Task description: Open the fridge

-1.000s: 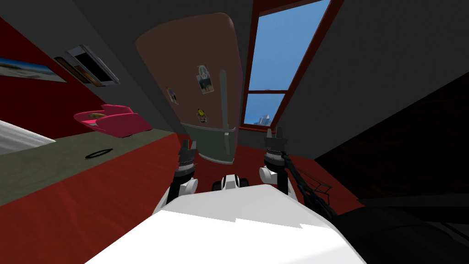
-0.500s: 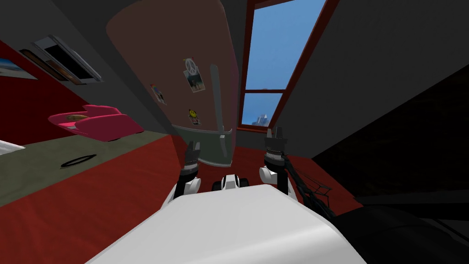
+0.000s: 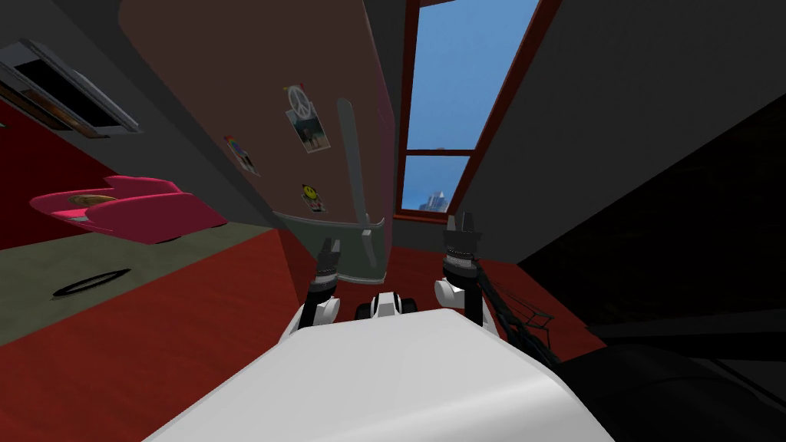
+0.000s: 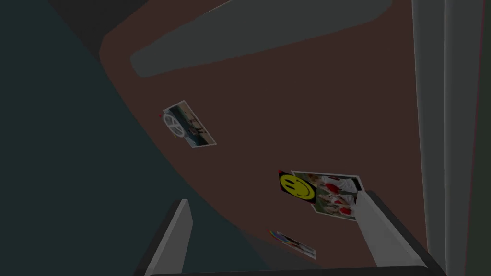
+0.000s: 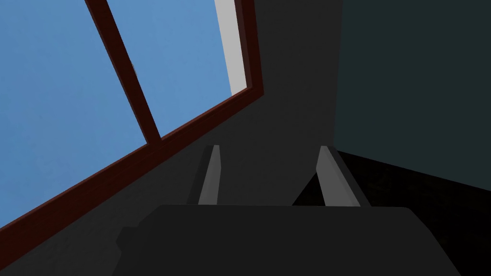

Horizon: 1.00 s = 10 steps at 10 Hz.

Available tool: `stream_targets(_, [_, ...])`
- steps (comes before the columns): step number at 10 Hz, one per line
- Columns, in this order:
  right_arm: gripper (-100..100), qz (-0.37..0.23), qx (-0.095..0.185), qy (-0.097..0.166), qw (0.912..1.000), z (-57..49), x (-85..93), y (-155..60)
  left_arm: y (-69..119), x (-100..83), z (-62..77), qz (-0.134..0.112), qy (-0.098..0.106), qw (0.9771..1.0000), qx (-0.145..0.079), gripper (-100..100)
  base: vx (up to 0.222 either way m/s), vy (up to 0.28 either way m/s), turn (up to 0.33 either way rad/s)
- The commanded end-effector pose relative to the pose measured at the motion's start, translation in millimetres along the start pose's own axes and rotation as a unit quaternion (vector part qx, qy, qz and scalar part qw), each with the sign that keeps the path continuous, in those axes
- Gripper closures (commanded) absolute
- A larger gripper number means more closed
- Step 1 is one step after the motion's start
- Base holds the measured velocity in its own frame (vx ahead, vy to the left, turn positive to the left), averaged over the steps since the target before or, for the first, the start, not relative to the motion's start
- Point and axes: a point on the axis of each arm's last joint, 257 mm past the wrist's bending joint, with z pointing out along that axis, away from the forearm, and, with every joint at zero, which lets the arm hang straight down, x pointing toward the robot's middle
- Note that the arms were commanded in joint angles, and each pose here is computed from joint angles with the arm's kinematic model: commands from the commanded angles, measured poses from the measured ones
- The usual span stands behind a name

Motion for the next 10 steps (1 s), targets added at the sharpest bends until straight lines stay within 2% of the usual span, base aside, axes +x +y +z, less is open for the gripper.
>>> stream_targets(1, [0,0.0,0.0,0.0,1.0,0.0,0.0,0,11.7,11.0,-2.8,-0.001,0.012,0.9999,-0.005,-100,0.107,-0.053,-0.066])
stream_targets(6, [0,0.0,0.0,0.0,1.0,0.0,0.0,0,35.2,34.1,-11.2,-0.001,0.039,0.9991,-0.018,-100,0.116,-0.049,-0.074])
stream_targets(7, [0,0.0,0.0,0.0,1.0,0.0,0.0,0,33.1,30.9,-10.2,-0.002,0.035,0.9992,-0.017,-100,0.041,-0.016,0.006])
stream_targets(10, [0,0.0,0.0,0.0,1.0,0.0,0.0,0,26.3,28.5,6.0,-0.001,0.036,0.9992,-0.016,-100,0.023,-0.009,0.003])
